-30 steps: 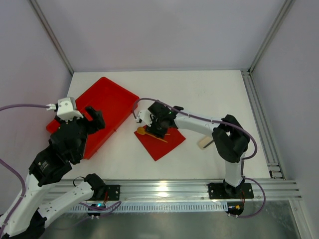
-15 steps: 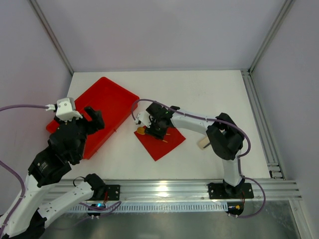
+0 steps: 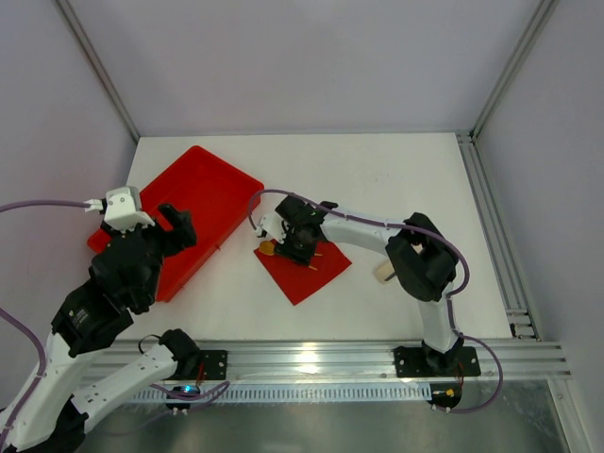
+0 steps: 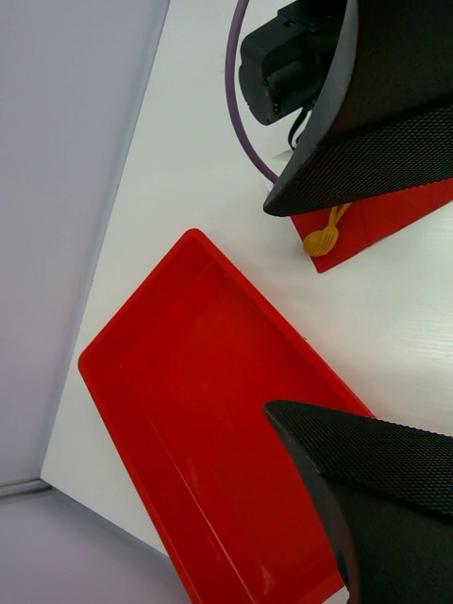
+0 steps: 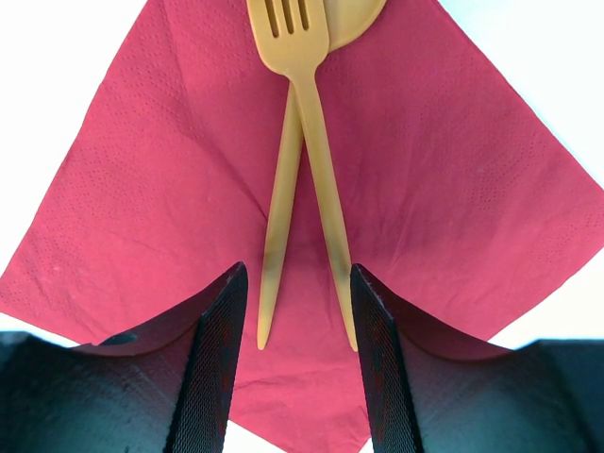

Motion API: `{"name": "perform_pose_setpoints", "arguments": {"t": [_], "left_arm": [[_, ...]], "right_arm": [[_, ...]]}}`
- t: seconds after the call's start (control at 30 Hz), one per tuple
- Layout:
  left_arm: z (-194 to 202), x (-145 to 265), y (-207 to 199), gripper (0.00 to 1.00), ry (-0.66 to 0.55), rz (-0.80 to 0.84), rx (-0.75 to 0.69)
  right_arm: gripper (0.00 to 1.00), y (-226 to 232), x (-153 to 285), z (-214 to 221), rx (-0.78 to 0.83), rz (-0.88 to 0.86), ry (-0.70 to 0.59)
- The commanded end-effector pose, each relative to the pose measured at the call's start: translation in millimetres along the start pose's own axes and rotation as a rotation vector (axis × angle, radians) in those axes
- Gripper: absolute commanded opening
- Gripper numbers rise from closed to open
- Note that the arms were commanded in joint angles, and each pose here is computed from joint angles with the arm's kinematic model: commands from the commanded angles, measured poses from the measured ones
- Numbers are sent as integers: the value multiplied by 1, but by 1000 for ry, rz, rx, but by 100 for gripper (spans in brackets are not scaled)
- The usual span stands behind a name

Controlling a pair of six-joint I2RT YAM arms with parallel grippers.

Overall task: Place the utensils on the paper napkin and roll it up
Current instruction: Adjust the utensils on the napkin.

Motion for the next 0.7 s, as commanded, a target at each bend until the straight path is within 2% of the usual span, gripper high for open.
{"name": "perform_pose_setpoints", "arguments": {"t": [0.0,0.5,0.67], "left_arm": [[-10,4,2,81,-23,3,29],[-10,5,3,81,-25,4,29],[-10,5,3,81,-25,4,28]], "right_arm": [[51,-3,4,-12,4,22,-24],[47,-1,-3,-8,4,9,-1],[42,-1,-3,-8,6,13,-4]]}}
Point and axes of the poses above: each gripper's point midway between its finger pads, its own x axis back along the fingers, its own y axis along the line the jaws close on, z = x × y, the point moved 2 cm from there along x, back along the fingers, and after that the axes turned 13 degrees about -x, right-handed, at the moved point
